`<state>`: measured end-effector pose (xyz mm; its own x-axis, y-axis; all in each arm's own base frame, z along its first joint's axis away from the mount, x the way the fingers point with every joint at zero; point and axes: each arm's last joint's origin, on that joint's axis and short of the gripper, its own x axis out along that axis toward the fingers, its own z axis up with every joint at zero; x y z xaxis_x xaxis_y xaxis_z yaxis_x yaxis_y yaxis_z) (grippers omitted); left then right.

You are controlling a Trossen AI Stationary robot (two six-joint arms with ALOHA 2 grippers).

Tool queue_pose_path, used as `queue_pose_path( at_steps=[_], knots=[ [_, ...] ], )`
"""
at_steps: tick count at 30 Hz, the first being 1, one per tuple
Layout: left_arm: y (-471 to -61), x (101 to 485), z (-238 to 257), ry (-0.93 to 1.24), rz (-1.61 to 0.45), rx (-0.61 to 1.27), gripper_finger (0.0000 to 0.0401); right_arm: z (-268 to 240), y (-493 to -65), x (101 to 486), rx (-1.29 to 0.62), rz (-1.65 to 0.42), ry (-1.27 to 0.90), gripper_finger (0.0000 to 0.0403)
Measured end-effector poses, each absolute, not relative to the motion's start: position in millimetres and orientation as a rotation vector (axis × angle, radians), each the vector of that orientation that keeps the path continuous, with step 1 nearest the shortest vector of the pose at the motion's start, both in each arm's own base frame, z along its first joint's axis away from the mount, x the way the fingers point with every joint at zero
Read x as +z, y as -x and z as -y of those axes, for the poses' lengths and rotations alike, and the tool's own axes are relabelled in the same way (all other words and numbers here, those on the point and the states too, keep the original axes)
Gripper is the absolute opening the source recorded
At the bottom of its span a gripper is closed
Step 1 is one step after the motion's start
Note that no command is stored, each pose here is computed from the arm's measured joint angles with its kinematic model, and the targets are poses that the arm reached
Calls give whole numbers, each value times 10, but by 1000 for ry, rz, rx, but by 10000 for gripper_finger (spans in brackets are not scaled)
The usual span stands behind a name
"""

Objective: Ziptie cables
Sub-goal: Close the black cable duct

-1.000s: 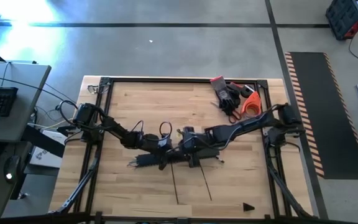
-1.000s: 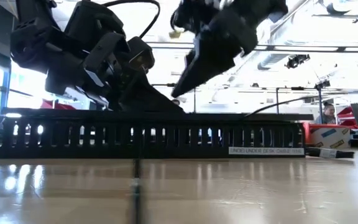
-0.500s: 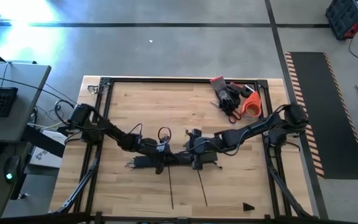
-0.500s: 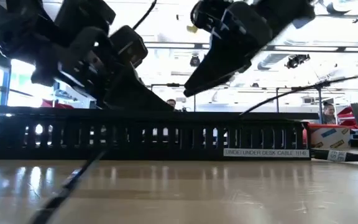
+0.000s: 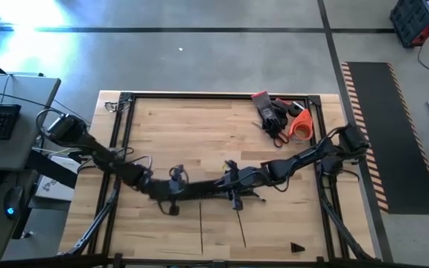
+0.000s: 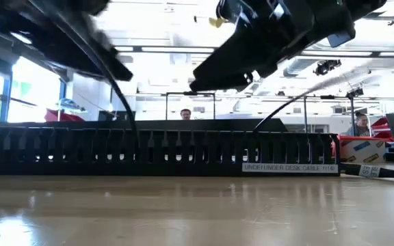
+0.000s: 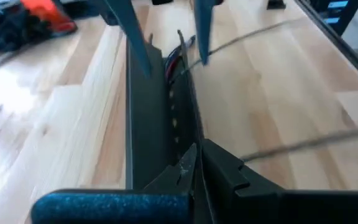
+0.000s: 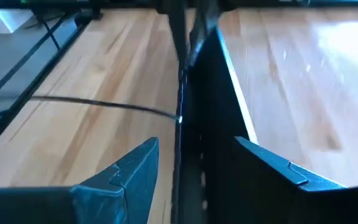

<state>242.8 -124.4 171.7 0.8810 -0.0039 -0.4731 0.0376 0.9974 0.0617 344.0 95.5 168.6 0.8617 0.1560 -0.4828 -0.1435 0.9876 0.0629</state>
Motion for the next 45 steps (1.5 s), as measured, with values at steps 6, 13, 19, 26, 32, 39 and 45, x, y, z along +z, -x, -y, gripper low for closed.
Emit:
queue_pose_path(
  at_steps=[6,13,19,26,32,39,45],
  knots=[
    [-2184,1866,1539,-21,-484,51,0,-952,-3442,1686,165,-507,77,215],
    [-1959,1945,1810,2,-518,133,0,-888,-3477,1604,47,-729,190,255],
    [-1941,1836,1887,43,-536,150,0,-838,-3467,1549,56,-787,179,246],
    [-2023,1693,1861,4,-570,192,0,-801,-3442,1515,50,-834,175,172],
    [-2088,1728,1777,-110,-575,191,33,-807,-3452,1541,47,-818,127,57],
    [-2178,1949,1632,-207,-607,221,133,-809,-3396,1657,76,-821,62,22],
    [-2222,1932,1466,-224,-759,212,187,-788,-3284,1868,74,-816,71,10]
  ],
)
